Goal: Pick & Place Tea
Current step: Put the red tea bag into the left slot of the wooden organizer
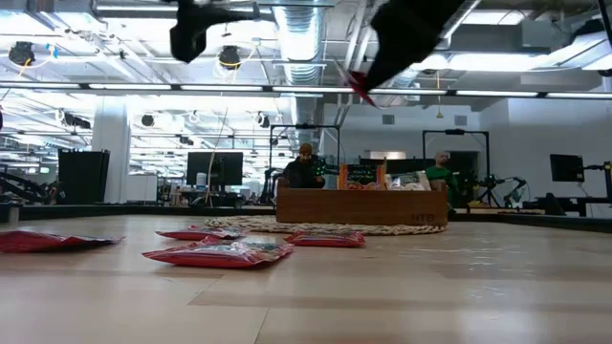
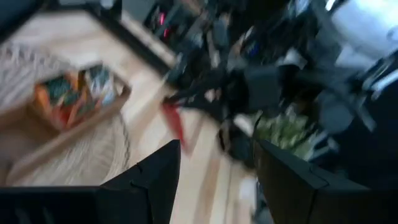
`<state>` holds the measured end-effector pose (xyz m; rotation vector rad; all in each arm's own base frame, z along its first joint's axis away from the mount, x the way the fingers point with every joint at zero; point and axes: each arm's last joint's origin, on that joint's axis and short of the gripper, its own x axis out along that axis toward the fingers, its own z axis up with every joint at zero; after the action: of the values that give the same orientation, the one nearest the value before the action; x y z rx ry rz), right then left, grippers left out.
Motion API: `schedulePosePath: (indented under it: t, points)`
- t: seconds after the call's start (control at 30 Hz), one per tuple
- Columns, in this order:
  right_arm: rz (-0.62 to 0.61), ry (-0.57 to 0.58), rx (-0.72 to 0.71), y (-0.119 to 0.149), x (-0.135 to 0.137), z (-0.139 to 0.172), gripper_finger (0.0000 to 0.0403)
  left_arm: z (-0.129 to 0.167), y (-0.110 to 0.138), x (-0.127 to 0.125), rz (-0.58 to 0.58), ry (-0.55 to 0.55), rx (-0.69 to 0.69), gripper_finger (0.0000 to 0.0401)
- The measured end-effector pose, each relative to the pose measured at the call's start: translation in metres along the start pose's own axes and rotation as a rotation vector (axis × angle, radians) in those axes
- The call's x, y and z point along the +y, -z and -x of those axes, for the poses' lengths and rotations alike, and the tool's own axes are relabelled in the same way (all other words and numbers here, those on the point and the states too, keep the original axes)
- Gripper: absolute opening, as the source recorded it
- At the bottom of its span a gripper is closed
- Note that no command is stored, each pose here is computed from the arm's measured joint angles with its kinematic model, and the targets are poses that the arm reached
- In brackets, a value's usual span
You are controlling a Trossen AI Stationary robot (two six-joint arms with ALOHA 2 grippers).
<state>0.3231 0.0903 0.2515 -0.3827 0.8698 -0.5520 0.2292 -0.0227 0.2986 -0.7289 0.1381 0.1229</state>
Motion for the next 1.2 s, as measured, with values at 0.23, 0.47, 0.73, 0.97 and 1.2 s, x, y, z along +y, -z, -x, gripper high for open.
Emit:
schedulePosePath:
  t: [0.23, 0.47, 0.73, 0.97, 1.2]
  points:
    - [-0.001, 0.062, -0.102, -0.025, -0.017, -0.010, 0.0000, -0.001, -0.023, -0.016, 0.013, 0.009, -0.095, 0.0195]
    - [0.052, 0.107, -0.168, -0.040, -0.029, -0.015, 0.0000, -0.011, -0.044, -0.028, -0.013, -0.120, 0.013, 0.0195]
    - [0.068, 0.119, -0.205, -0.046, -0.030, -0.015, 0.0000, -0.030, -0.070, -0.036, -0.031, -0.252, 0.075, 0.0195]
    - [0.072, 0.159, -0.234, -0.050, -0.032, -0.013, 0.0000, -0.054, -0.072, -0.028, -0.018, -0.301, 0.124, 0.0195]
    - [0.077, 0.161, -0.223, -0.050, -0.033, -0.015, 0.0000, -0.056, -0.075, -0.031, -0.007, -0.271, 0.146, 0.0195]
